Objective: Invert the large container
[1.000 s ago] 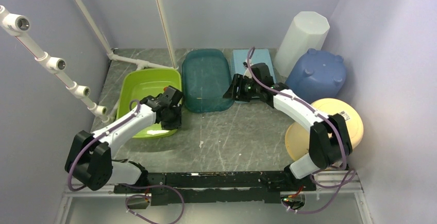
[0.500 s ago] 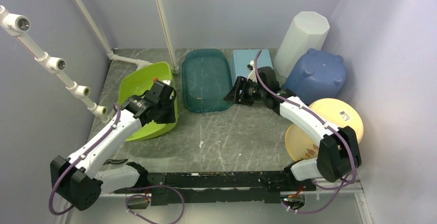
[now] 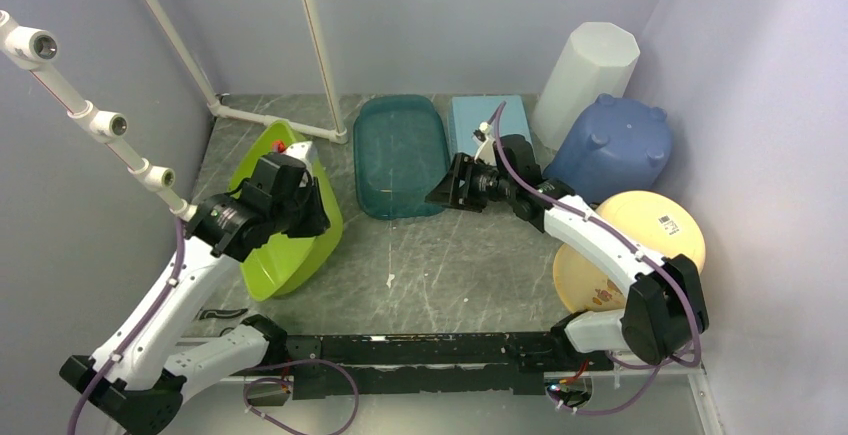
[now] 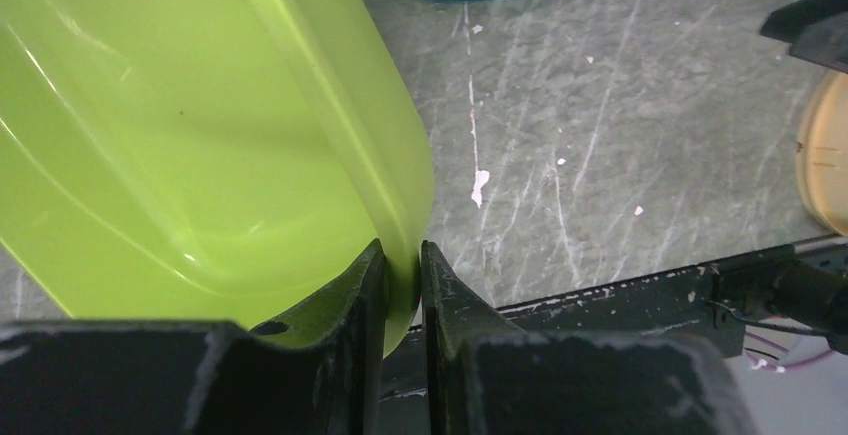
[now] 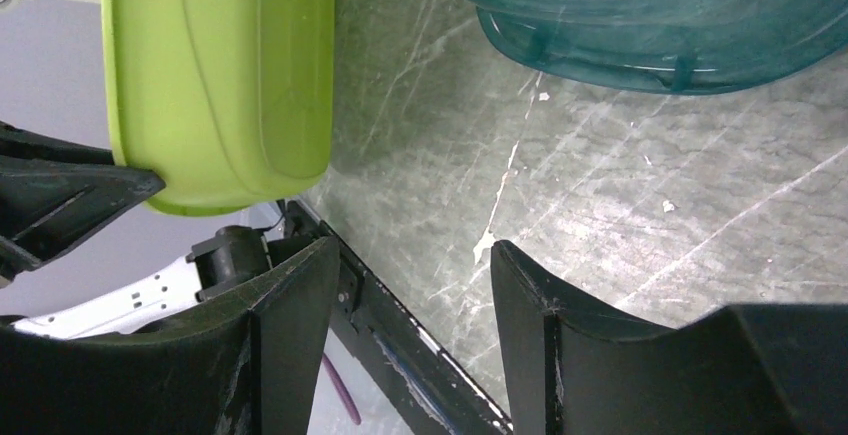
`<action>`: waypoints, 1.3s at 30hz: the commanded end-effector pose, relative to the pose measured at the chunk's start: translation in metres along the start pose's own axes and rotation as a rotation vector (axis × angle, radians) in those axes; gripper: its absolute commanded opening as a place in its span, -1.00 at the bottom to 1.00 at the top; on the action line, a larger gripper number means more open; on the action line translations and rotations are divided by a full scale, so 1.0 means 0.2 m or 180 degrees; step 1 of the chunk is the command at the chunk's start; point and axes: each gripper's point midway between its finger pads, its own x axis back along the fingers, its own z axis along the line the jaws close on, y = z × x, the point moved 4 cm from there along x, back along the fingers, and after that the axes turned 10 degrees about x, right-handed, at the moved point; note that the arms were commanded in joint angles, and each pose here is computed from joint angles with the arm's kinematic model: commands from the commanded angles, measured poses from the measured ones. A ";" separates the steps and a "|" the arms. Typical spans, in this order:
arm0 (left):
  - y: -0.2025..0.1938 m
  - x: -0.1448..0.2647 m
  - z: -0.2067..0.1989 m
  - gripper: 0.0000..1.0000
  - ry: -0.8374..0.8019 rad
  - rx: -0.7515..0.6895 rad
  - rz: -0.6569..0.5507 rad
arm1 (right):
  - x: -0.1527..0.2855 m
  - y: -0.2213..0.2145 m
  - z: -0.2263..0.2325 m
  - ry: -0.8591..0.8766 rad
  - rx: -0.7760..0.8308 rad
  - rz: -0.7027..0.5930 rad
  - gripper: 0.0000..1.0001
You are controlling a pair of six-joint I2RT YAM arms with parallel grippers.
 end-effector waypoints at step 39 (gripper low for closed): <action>-0.11 0.48 -0.33 -0.95 -0.2087 -0.0784 0.0564 | -0.08 0.32 0.53 0.0029 0.0072 -0.0023 0.23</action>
